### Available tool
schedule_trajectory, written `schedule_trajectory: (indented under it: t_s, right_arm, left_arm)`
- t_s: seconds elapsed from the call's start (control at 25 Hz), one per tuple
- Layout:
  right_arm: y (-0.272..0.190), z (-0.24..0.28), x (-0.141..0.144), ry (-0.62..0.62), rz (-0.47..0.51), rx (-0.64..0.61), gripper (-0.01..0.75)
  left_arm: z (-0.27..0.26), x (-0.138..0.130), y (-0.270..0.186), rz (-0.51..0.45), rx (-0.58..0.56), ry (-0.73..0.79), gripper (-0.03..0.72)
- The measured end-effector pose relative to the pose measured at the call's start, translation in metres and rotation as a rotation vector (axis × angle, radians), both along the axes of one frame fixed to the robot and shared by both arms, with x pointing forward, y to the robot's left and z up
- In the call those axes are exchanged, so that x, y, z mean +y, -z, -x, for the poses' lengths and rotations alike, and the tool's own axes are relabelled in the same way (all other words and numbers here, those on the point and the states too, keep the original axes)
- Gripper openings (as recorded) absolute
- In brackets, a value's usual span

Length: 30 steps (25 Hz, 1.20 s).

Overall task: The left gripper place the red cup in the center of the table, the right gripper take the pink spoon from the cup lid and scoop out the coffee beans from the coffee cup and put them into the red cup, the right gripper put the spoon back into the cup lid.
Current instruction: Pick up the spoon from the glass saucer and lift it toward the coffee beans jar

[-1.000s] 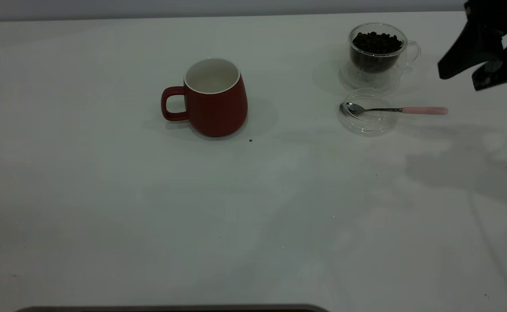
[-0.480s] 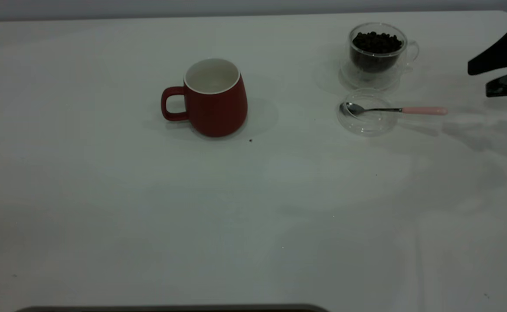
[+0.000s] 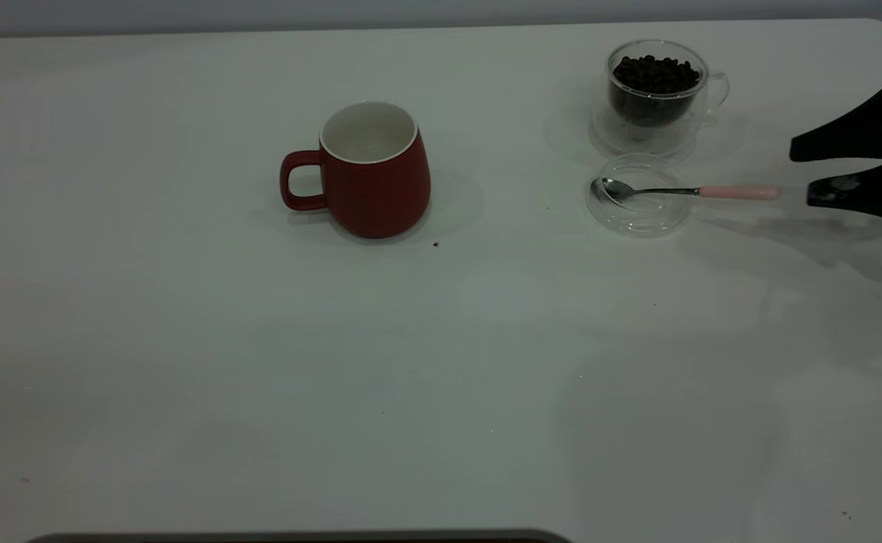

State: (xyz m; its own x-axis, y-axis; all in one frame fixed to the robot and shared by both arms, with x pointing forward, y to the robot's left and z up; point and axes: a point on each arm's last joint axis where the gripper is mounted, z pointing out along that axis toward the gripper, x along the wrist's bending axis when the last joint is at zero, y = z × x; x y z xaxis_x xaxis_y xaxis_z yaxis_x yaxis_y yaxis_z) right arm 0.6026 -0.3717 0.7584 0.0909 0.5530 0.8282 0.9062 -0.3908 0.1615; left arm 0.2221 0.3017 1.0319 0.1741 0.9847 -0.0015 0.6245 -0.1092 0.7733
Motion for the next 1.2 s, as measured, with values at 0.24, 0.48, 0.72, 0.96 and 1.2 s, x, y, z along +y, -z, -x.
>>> schedule_trajectory:
  t_s: [0.24, 0.48, 0.72, 0.96, 1.2]
  right_arm:
    - [0.009, 0.001, 0.009, -0.010, -0.034, 0.011, 0.547]
    - [0.025, 0.001, 0.027, -0.002, -0.061, 0.037, 0.547]
    - [0.026, -0.003, 0.043, -0.013, -0.065, 0.019, 0.547]
    - [0.026, -0.006, 0.044, 0.009, -0.063, 0.014, 0.526]
    - [0.028, -0.004, 0.044, -0.002, -0.043, 0.019, 0.371]
  left_arm:
    - [0.000, 0.000, 0.000, 0.002, 0.000, -0.001, 0.587]
    - [0.000, 0.000, 0.000, 0.002, 0.000, -0.001, 0.587]
    - [0.000, 0.000, 0.000, 0.002, 0.000, -0.001, 0.587]
    - [0.000, 0.000, 0.000, 0.002, 0.000, -0.001, 0.587]
    - [0.000, 0.000, 0.000, 0.002, 0.000, -0.001, 0.587]
